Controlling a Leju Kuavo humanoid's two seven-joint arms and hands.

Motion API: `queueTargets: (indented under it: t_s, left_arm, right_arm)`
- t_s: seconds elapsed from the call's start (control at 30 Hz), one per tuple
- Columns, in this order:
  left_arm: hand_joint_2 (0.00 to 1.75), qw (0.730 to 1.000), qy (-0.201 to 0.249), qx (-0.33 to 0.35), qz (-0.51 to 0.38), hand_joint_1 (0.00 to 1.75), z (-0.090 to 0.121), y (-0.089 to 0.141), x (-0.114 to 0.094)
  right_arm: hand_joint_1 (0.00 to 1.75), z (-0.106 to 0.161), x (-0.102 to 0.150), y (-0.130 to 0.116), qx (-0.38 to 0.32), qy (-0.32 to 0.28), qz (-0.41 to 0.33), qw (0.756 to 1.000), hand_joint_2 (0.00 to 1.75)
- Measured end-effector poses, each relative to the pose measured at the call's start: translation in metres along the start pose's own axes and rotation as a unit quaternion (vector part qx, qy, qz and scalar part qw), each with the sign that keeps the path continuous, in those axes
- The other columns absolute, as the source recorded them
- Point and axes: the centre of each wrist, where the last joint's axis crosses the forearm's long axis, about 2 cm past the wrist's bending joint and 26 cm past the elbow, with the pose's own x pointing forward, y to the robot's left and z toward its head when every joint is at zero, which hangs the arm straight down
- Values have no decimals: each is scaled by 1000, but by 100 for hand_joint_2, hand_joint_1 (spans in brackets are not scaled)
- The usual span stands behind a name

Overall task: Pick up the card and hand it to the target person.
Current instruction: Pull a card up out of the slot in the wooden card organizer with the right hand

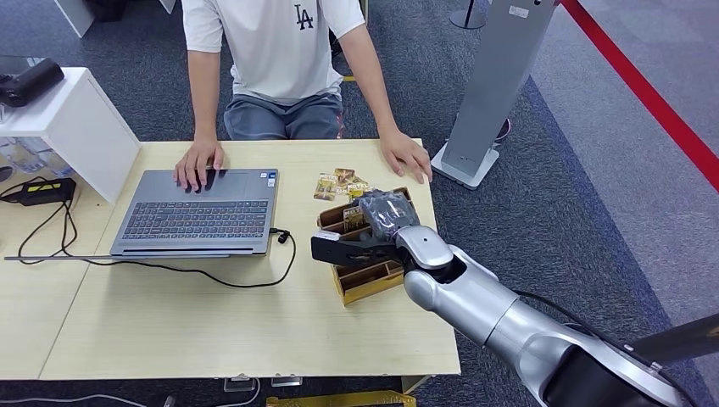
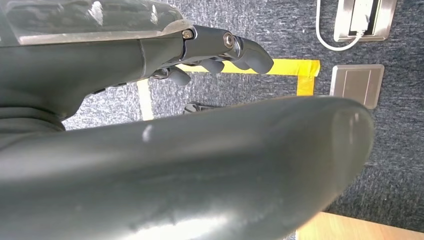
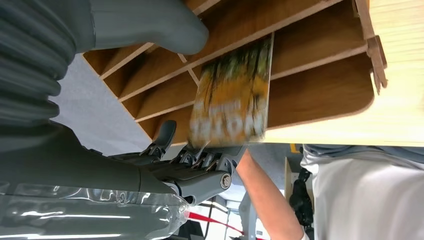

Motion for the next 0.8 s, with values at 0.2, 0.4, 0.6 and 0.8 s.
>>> queueTargets:
  t_s: [0.2,0.4,0.6,0.8]
  left_arm:
    - [0,1000,0,2,3,0,0,1,0]
    - [0,1000,0,2,4,0,0,0,-1]
    - [0,1000,0,2,4,0,0,1,-1]
    - [0,1000,0,2,2,0,0,1,-1]
  right_arm:
    - [89,-2,2,0,2,-1,2,1000,175]
    - [134,-3,2,0,2,-3,2,1000,175]
    - [144,-3,2,-1,-3,-4,0,1000,175]
    - [168,-3,2,-2,-6,-4,-2,1000,175]
